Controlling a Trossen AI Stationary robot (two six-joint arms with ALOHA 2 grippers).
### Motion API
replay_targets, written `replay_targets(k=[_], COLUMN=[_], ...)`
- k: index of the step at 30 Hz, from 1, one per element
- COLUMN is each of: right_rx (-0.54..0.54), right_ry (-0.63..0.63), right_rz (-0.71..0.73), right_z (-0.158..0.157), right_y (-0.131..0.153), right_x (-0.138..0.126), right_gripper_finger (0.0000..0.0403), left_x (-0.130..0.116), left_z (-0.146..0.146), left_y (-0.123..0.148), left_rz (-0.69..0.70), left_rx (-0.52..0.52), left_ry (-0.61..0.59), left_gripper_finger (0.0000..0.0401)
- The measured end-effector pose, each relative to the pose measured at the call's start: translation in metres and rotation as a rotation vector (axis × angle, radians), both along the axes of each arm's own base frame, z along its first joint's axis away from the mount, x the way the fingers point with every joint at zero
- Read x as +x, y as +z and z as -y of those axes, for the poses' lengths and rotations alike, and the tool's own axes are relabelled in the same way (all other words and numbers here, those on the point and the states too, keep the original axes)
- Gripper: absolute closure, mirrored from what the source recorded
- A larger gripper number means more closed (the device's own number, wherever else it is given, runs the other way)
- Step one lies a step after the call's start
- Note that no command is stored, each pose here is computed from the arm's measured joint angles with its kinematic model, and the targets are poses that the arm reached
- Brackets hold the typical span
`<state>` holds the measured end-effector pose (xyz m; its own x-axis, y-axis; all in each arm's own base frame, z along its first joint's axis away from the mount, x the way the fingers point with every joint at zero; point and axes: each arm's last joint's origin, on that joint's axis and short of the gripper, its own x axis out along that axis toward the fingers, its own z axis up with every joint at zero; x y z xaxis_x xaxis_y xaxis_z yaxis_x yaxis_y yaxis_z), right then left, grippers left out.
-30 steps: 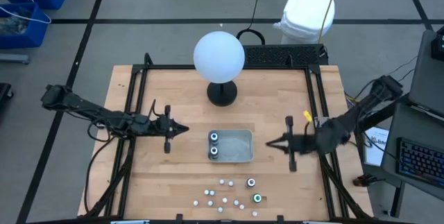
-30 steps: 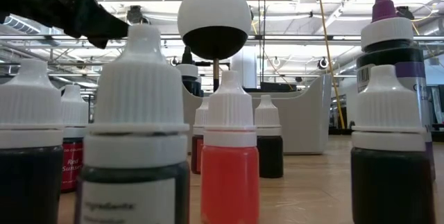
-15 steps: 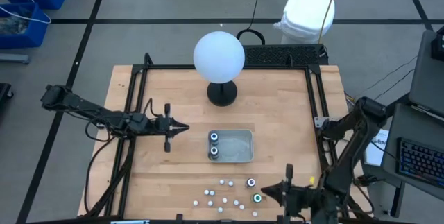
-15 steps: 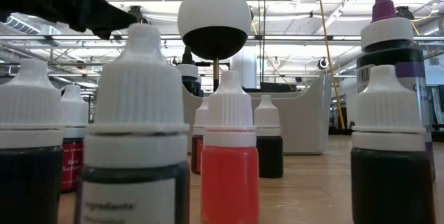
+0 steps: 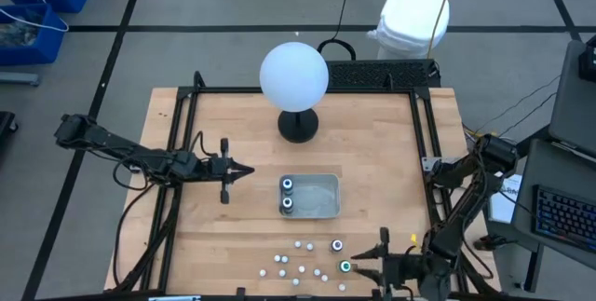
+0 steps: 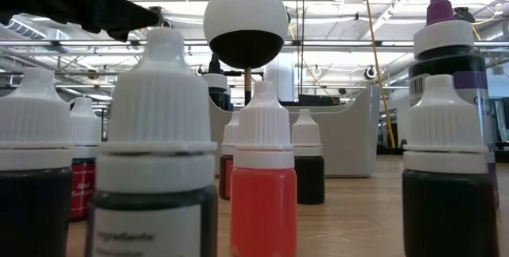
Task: Pick & Place food coloring
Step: Put the large green food coloring bottle into the gray bin
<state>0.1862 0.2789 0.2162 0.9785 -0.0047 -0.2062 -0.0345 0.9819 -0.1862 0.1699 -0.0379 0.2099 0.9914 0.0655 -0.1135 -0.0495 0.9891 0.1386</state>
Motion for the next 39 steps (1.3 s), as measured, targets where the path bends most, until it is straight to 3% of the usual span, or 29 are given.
replay_targets(k=[5,8,13,19,39], right_rx=[0.086,0.11,0.104,0.068,0.13], right_ry=[0.16,0.149,0.102,0.133,0.118], right_rz=[0.001,-0.029,-0.052,-0.083,-0.13], right_z=[0.004,0.012,0.021,0.021,0.02], right_y=[-0.013,-0.024,-0.037,-0.046,-0.068], right_x=[-0.003,-0.002,0.009,0.014,0.021], right_gripper_finger=[0.0216,0.0202,0.0202,0.02,0.0195], left_x=[0.0,0.0,0.0,0.0,0.0], left_z=[0.0,0.0,0.0,0.0,0.0], left_y=[0.0,0.0,-0.002,-0.003,-0.003], left_rz=[-0.003,-0.006,-0.026,-0.03,-0.032], left_rx=[0.007,0.028,0.036,0.036,0.046], left_ry=[-0.001,-0.003,-0.004,-0.003,-0.002], left_gripper_finger=[0.0375,0.0366,0.0366,0.0366,0.0366])
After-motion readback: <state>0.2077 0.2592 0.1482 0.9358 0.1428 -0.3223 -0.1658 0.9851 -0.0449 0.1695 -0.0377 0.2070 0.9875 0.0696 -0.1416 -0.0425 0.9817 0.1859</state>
